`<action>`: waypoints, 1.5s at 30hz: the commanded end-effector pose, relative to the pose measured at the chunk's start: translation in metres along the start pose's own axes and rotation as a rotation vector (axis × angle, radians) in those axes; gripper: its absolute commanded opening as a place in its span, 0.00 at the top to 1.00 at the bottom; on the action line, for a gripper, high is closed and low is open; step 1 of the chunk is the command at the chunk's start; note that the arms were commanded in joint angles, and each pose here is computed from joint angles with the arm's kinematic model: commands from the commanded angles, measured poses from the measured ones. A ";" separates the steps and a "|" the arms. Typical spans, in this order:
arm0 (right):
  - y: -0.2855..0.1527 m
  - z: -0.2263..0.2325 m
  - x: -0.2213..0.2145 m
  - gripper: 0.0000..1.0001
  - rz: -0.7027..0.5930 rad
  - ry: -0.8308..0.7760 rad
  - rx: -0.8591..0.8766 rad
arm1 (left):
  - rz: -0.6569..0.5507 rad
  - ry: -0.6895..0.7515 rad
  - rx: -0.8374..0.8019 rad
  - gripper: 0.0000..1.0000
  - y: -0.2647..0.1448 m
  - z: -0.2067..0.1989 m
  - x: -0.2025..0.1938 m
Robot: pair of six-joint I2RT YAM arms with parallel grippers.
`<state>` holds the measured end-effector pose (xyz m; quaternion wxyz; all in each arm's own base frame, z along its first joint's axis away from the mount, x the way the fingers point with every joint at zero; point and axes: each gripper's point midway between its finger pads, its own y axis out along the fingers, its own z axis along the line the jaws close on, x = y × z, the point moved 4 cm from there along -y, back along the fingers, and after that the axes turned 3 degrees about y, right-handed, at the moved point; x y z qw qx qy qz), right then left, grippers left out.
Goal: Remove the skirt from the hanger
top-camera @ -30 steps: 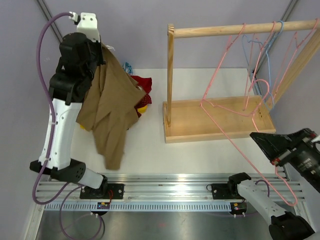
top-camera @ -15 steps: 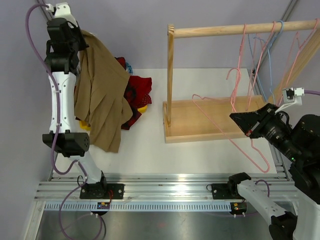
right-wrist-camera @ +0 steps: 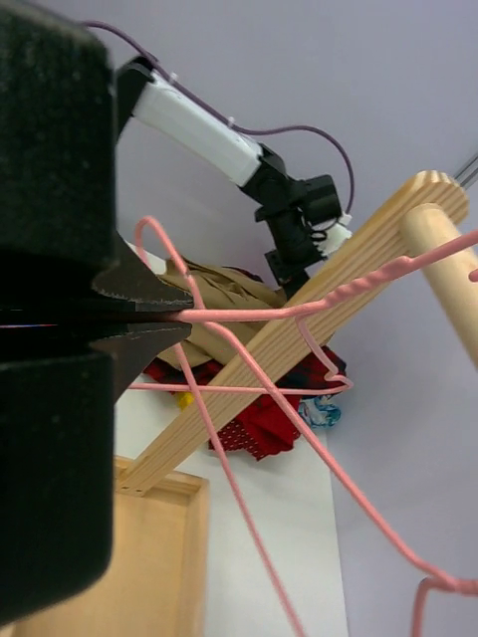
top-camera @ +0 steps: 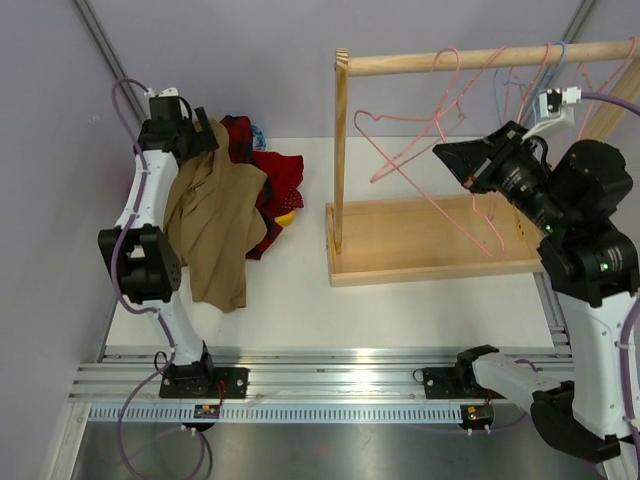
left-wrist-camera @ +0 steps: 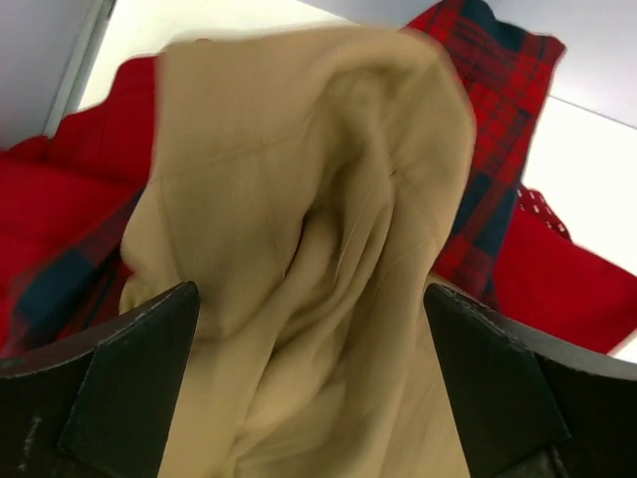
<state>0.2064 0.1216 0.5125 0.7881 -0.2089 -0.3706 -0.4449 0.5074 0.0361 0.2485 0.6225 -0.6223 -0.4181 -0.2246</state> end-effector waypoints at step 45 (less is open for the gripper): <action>-0.127 -0.087 -0.054 0.01 -0.337 -0.237 -0.281 | -0.286 0.030 -0.394 0.01 -0.288 -0.002 -0.162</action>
